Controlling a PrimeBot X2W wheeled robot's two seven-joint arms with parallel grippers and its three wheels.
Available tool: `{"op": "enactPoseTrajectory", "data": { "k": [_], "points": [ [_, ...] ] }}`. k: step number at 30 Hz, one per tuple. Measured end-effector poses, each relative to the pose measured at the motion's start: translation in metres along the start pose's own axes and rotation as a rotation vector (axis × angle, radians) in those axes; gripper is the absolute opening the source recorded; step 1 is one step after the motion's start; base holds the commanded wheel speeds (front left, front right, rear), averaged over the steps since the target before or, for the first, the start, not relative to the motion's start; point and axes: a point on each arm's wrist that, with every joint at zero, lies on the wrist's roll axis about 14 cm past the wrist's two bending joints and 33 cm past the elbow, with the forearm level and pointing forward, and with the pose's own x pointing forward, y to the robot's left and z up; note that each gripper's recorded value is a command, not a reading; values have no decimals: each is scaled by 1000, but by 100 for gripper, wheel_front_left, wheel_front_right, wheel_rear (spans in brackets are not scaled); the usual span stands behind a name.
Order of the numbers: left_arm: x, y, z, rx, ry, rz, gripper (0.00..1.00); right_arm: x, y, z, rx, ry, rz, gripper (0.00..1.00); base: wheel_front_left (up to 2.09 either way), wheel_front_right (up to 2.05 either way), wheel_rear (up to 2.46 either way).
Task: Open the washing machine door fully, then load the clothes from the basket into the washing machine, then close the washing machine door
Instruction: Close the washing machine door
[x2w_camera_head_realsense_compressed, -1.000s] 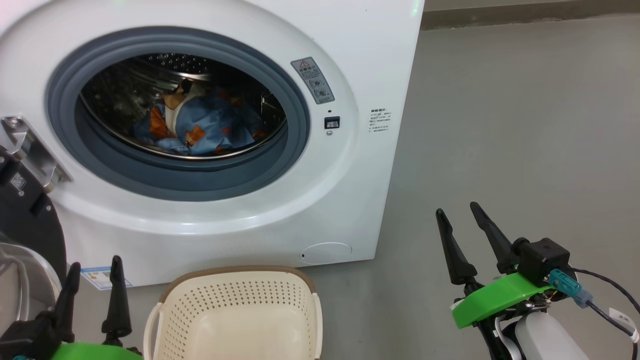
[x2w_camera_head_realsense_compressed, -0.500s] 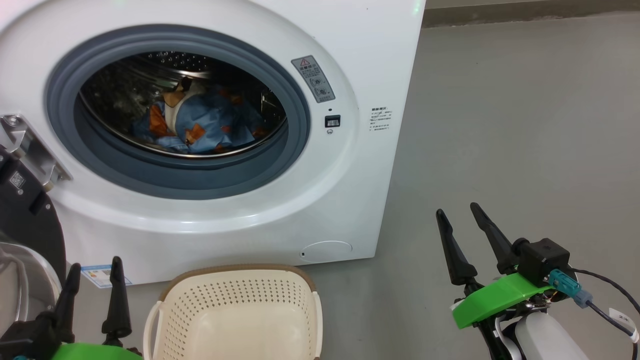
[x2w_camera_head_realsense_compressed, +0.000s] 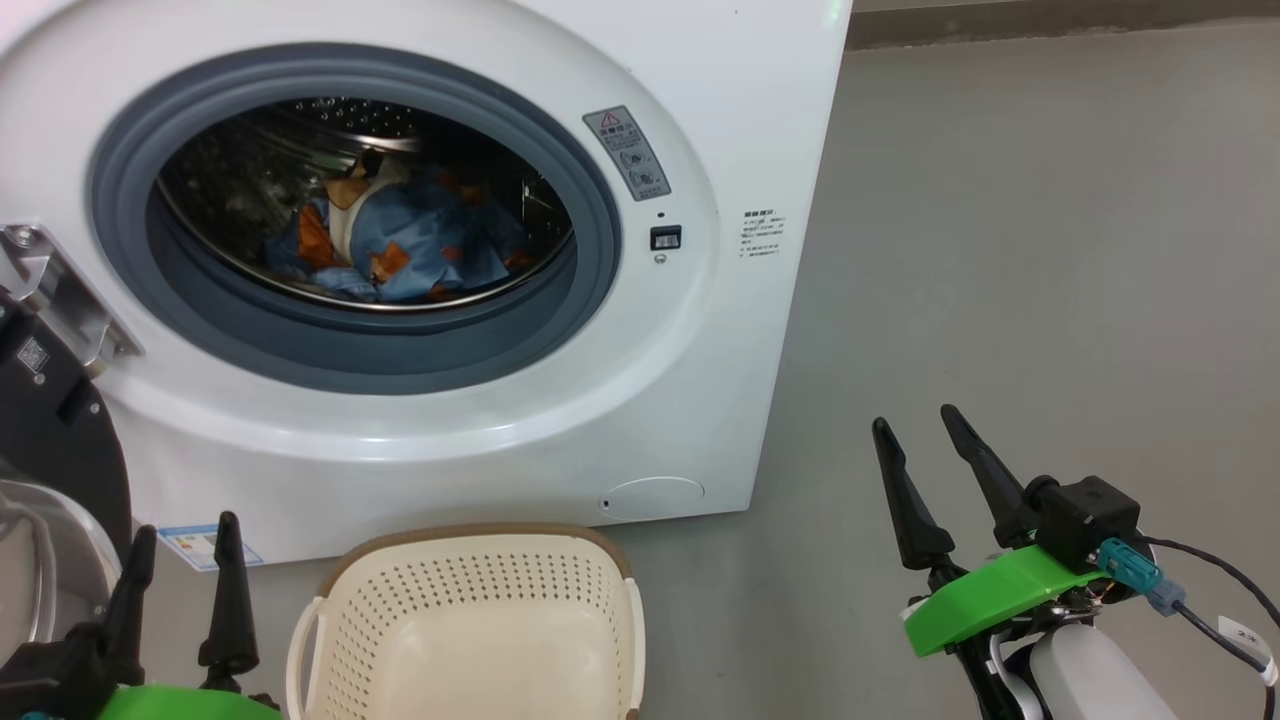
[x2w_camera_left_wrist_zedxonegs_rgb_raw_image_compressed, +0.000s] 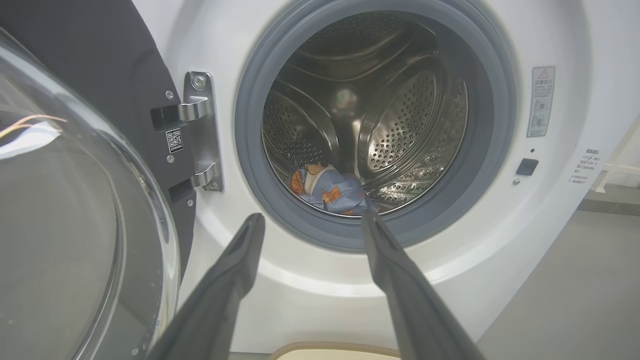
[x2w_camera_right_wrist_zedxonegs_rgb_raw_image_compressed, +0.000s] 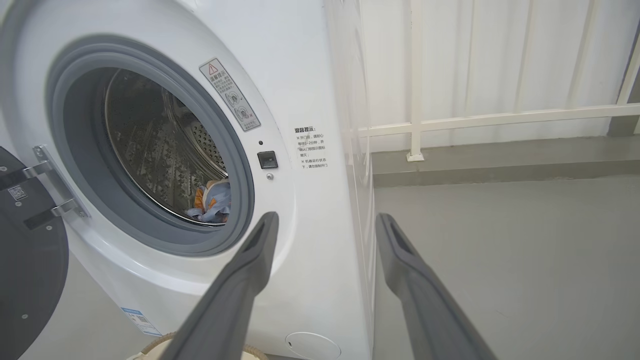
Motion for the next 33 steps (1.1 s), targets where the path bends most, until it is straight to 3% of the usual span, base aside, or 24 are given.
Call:
{"op": "enactPoseTrajectory", "data": {
  "k": [18,33],
  "points": [
    [0,2,1,0,-4,4,100,0,-1,0,2,-1,-4,100,-132,132,0],
    [-2,3,3,0,-9,12,100,0,1,3,1,-8,1,100,-18,18,0]
  ]
}}
